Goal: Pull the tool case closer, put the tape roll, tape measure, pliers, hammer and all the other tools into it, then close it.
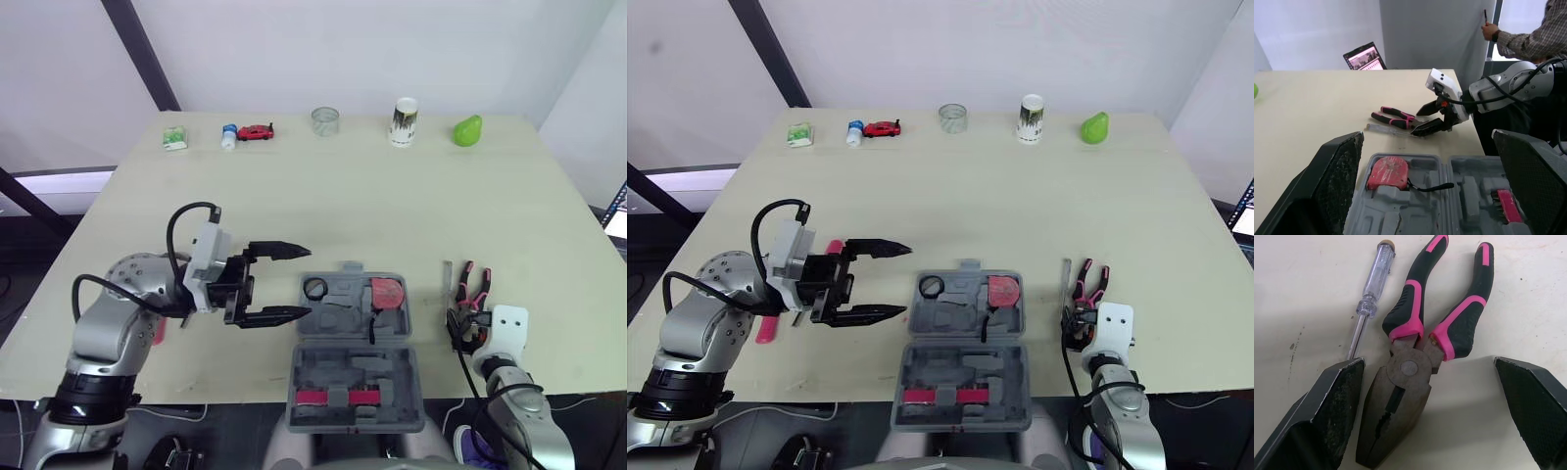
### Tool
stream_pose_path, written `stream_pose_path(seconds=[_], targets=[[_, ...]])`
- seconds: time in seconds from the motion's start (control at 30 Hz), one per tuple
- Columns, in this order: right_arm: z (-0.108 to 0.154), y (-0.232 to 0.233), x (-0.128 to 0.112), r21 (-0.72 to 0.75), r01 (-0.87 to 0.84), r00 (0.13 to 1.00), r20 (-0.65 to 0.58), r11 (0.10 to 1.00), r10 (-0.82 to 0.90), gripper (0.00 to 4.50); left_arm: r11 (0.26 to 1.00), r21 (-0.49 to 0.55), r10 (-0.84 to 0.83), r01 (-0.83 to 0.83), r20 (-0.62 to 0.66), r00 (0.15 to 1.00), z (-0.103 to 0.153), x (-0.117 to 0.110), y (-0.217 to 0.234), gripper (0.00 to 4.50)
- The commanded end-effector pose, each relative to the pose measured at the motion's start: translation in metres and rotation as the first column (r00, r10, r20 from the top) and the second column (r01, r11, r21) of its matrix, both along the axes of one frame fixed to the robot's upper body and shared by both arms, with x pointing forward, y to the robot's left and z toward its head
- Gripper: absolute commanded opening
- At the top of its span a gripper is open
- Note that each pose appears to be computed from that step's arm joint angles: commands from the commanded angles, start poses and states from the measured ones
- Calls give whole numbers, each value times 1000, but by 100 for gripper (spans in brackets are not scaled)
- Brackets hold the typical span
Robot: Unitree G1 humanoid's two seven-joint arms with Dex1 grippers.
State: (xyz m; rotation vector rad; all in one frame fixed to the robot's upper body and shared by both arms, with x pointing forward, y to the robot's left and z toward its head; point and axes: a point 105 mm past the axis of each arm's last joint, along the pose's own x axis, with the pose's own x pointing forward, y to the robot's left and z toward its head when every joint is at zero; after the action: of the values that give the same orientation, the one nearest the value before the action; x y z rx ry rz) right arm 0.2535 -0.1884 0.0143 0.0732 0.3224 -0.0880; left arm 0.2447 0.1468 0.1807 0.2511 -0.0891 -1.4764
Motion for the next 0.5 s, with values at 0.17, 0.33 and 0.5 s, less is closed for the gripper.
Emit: stream_pose_path(seconds=[0.17,0.33,0.5], targets=[[9,-3,-4,-31,18,1000,-5,999,-18,445,1000,-6,-30,30,37,999,9,-6,-3,450],[14,-13,-4,-43,80,997,11,996,-79,445,999,-8,-40,40,36,999,10,-7,-4,450],[14,-10,0,-28,85,996,18,996,-85,445,998,-12,-61,61,40,997,11,-8,-8,450]])
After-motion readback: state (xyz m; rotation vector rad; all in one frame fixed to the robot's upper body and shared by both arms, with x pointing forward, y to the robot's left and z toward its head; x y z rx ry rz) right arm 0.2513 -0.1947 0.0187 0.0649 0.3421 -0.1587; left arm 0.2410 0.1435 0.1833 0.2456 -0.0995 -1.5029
